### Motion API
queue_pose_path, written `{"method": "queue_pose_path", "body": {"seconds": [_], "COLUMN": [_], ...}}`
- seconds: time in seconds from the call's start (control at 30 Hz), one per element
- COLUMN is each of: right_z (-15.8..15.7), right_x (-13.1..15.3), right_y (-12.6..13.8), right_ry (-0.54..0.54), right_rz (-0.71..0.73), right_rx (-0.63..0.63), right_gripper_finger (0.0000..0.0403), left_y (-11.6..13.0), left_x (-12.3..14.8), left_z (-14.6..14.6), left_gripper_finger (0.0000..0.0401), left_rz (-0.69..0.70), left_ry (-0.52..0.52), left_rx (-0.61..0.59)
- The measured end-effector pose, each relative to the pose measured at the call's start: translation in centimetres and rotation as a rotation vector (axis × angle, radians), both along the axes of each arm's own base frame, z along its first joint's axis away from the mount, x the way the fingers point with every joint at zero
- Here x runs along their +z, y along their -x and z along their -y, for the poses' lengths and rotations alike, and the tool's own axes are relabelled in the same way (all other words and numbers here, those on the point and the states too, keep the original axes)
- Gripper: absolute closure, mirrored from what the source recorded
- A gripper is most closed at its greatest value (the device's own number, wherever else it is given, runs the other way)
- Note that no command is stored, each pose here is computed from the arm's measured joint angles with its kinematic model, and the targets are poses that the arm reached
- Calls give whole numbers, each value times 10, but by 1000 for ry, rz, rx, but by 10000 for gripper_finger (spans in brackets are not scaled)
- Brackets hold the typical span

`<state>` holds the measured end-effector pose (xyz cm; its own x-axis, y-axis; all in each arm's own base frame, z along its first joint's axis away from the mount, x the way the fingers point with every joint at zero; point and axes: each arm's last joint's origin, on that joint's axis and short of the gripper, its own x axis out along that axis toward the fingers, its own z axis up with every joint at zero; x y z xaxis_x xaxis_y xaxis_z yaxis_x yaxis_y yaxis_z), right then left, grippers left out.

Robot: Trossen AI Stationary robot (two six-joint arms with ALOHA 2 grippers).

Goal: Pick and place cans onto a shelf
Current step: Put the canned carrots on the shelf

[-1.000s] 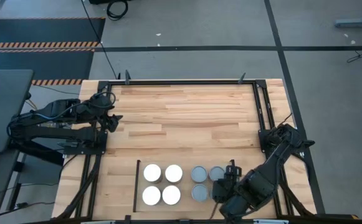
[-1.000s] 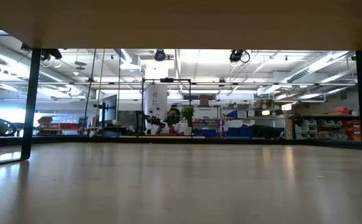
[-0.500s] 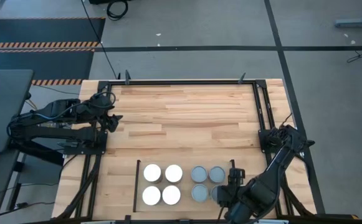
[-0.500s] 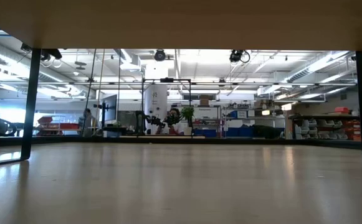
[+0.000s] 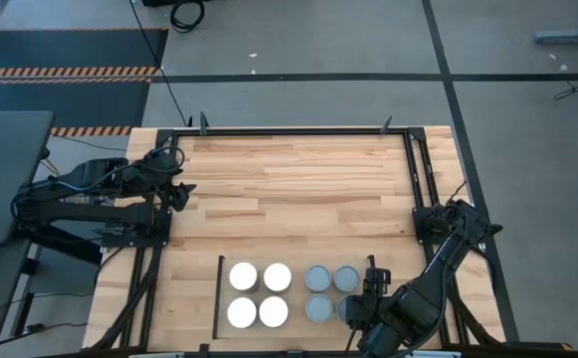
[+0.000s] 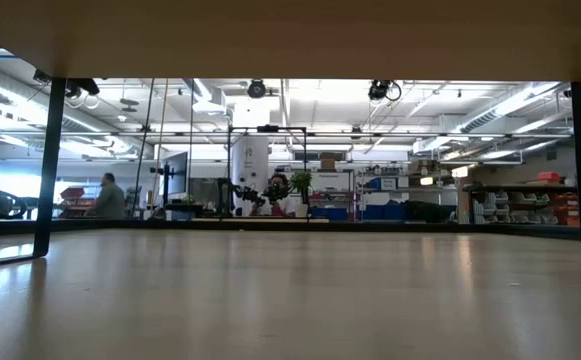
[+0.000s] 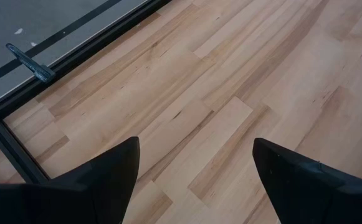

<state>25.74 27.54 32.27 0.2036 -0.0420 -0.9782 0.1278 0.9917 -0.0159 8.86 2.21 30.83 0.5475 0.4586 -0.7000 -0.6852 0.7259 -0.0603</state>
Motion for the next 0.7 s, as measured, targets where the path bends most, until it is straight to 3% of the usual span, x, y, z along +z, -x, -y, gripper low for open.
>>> {"method": "queue_pose_path", "body": {"seconds": [0.7], "right_z": [4], "right_x": [0], "right_y": [-3], "right_ry": [13], "right_rz": [11], "right_rx": [-33], "right_gripper_finger": [69], "left_y": [0], "left_x": [0], "left_z": [0], "left_gripper_finger": [85], "left_rz": [0], "left_ry": [0], "left_rx": [0]}}
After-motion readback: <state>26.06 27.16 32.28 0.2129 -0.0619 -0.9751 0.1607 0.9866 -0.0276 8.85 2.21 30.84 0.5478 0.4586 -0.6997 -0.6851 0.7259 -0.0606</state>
